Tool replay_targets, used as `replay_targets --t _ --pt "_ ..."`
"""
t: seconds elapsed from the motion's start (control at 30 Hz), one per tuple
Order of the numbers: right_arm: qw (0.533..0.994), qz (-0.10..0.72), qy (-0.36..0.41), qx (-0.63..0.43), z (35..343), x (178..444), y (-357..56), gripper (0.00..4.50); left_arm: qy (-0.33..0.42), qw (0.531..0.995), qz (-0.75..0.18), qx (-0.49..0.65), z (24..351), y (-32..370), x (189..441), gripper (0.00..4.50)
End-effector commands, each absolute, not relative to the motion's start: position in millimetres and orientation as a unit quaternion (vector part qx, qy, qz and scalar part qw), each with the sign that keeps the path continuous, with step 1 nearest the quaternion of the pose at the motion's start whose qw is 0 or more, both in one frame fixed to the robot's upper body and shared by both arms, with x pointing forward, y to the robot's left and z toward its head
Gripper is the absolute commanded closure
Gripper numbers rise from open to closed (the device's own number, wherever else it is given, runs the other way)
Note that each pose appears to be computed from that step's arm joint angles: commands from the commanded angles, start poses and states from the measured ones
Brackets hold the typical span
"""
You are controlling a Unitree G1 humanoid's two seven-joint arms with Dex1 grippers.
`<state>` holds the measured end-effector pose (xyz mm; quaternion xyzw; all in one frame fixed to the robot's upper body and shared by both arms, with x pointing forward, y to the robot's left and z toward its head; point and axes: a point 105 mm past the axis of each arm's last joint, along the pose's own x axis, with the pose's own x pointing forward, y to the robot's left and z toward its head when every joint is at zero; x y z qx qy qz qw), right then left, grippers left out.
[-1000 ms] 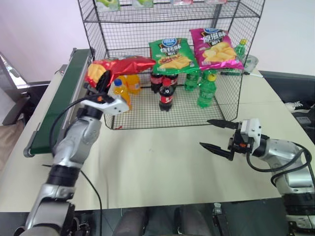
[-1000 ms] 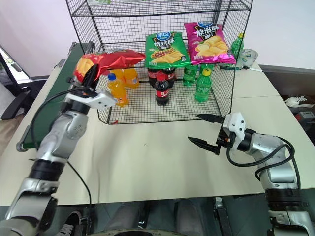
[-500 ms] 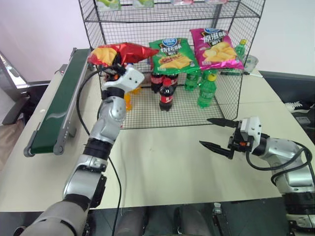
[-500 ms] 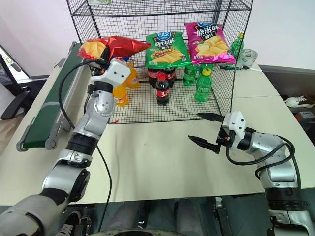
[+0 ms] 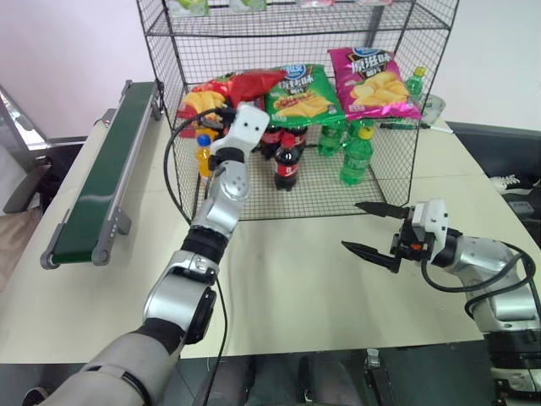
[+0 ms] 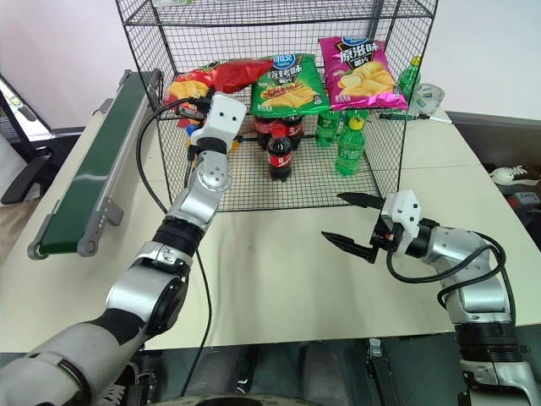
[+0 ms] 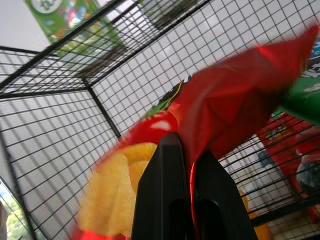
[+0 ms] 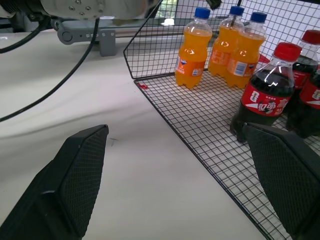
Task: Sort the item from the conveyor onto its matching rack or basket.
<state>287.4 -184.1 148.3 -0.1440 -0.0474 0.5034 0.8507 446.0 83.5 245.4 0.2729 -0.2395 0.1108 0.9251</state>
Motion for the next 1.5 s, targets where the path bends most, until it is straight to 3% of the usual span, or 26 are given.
replay_targets --t 0.03,0.23,0.37,0.53,0.67,1.0,1.03,1.07,1.3,1.5 --pt "0.846 0.508 -0.080 -0.140 166 286 -178 0.00 -0.268 0.917 0.143 0.257 272 85 445 4.44" --pt "0.867 0.469 -0.151 -0.067 203 294 -185 0.00 -0.275 0.897 0.223 0.265 277 102 439 4.44" --pt "0.896 0.390 -0.204 -0.052 225 313 -199 0.00 -0.267 0.892 0.246 0.270 272 105 435 4.44" --pt "0.897 0.387 -0.205 -0.064 223 315 -197 0.00 -0.263 0.883 0.257 0.291 270 109 435 4.44" --pt "0.894 0.395 -0.198 -0.072 219 315 -194 0.00 -0.238 0.916 0.216 0.240 264 94 445 4.44" --pt "0.891 0.406 -0.184 -0.086 212 309 -189 0.00 -0.227 0.940 0.190 0.171 264 85 453 4.44" --pt "0.891 0.406 -0.184 -0.087 212 309 -189 0.00 -0.229 0.943 0.185 0.158 266 85 453 3.86" --pt "0.891 0.406 -0.183 -0.087 212 309 -189 0.00 -0.235 0.944 0.179 0.148 269 84 452 3.63" --pt "0.888 0.417 -0.177 -0.084 209 307 -184 0.00 -0.279 0.941 0.129 0.139 285 68 447 0.13" --pt "0.886 0.422 -0.171 -0.085 206 306 -183 0.00 -0.311 0.945 -0.022 0.096 284 49 433 0.02"
